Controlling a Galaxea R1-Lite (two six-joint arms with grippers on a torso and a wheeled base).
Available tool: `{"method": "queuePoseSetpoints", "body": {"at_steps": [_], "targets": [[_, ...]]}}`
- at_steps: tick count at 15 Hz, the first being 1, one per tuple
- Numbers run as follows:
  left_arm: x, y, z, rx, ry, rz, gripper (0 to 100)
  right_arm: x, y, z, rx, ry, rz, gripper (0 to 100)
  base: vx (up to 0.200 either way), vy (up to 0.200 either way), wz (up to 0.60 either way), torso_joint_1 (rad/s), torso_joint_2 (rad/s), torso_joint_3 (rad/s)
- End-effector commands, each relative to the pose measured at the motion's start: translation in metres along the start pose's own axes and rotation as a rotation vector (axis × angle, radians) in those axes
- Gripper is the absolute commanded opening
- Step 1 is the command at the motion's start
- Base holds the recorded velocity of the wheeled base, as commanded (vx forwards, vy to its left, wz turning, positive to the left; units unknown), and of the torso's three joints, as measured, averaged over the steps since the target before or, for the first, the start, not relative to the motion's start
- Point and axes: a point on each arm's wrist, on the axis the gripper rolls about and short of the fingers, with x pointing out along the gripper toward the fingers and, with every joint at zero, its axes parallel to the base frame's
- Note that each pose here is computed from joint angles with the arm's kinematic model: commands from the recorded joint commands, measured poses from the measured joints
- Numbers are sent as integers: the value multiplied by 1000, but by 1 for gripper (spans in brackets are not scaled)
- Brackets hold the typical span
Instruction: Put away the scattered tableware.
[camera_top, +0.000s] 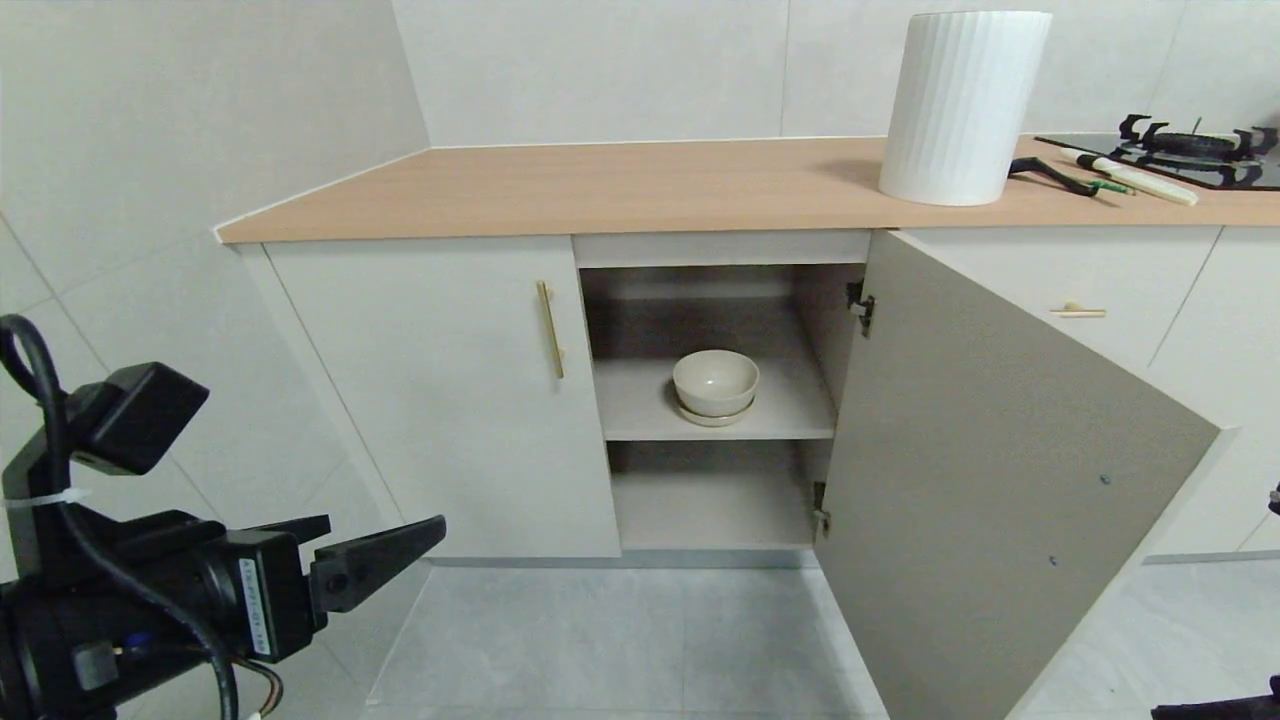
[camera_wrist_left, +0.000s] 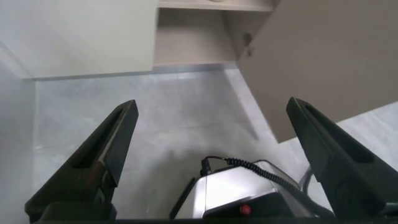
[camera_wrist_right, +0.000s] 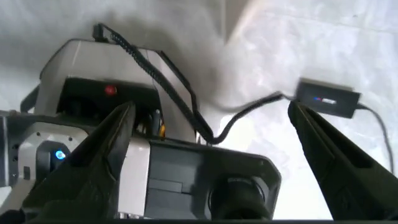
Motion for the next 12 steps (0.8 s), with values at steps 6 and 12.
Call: {"method": "queuePoseSetpoints", "body": {"at_steps": [6, 12], "targets": [[2, 0, 0, 0, 7, 2, 100, 7, -44, 14, 127, 4, -305, 100, 0, 0, 0, 0, 0, 0], [1, 0, 0, 0, 4, 1, 100, 63, -72, 53, 317, -117, -376, 100, 0, 0, 0, 0, 0, 0]]}}
